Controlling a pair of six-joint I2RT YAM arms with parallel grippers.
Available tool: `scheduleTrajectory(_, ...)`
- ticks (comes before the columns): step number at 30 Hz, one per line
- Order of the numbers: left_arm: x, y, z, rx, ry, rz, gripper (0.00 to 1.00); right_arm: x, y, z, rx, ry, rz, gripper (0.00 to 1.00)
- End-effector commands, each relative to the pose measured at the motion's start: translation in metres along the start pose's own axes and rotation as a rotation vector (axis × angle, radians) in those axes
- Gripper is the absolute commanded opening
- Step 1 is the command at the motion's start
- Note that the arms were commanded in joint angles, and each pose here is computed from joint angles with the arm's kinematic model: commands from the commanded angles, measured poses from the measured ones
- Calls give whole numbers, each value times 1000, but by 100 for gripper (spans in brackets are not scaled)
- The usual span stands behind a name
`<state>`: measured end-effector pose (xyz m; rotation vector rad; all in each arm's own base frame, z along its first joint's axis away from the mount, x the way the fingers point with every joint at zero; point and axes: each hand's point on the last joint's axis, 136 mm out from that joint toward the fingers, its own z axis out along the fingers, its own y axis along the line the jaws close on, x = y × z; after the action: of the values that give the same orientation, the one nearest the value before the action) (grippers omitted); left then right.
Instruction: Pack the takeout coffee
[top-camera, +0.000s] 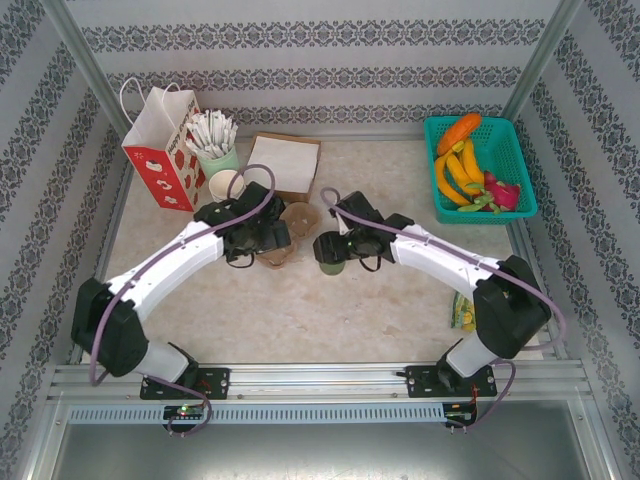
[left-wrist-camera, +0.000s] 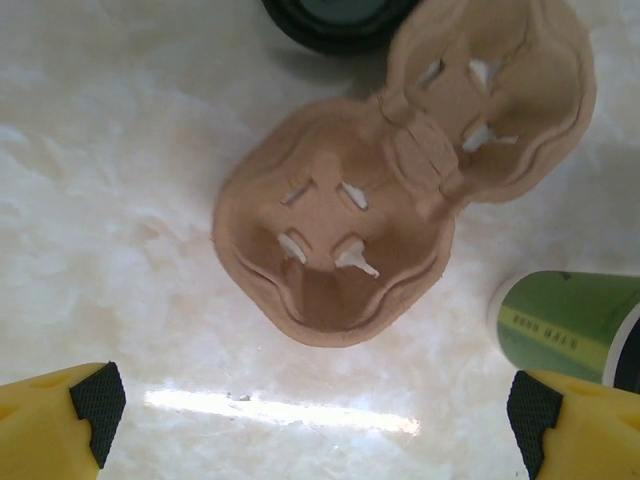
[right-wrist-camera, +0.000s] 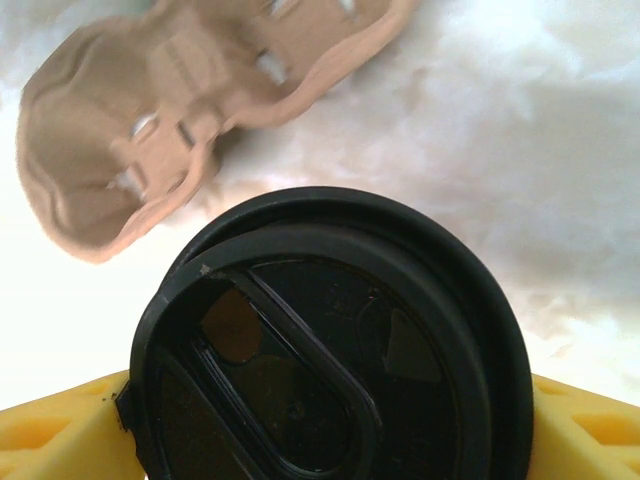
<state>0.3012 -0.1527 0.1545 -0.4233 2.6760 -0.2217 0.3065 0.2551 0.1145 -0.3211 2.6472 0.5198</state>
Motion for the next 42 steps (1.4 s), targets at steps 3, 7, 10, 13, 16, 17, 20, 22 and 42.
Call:
scheduleTrajectory(3,-20,26,-15,-51,-161,-93,100,-29,-33,16,94,-12,33,81)
scheduleTrajectory(7,-31,40,-28,-65,-224,-128,100,-61,-51,35,99,-50,91,81)
scheduleTrajectory(10,-34,49,-34,-79,-241,-139,100,-86,-58,44,100,-68,106,81)
scheduleTrajectory(13,-33,55,-36,-85,-246,-157,100,-111,-63,52,108,-85,108,82)
scheduleTrajectory(16,-31,57,-35,-73,-242,-187,100,-133,-69,59,115,-96,117,82)
scheduleTrajectory(17,-28,57,-34,-64,-234,-194,100,-140,-71,60,120,-101,118,82)
scheduleTrajectory(20,-23,59,-30,-57,-217,-215,100,-159,-79,66,134,-106,133,82)
scheduleTrajectory(22,-21,63,-29,-67,-215,-226,100,-172,-82,69,128,-117,147,83)
scheduleTrajectory(42,-11,68,-18,-46,-160,-267,100,-233,-94,94,108,-150,181,88)
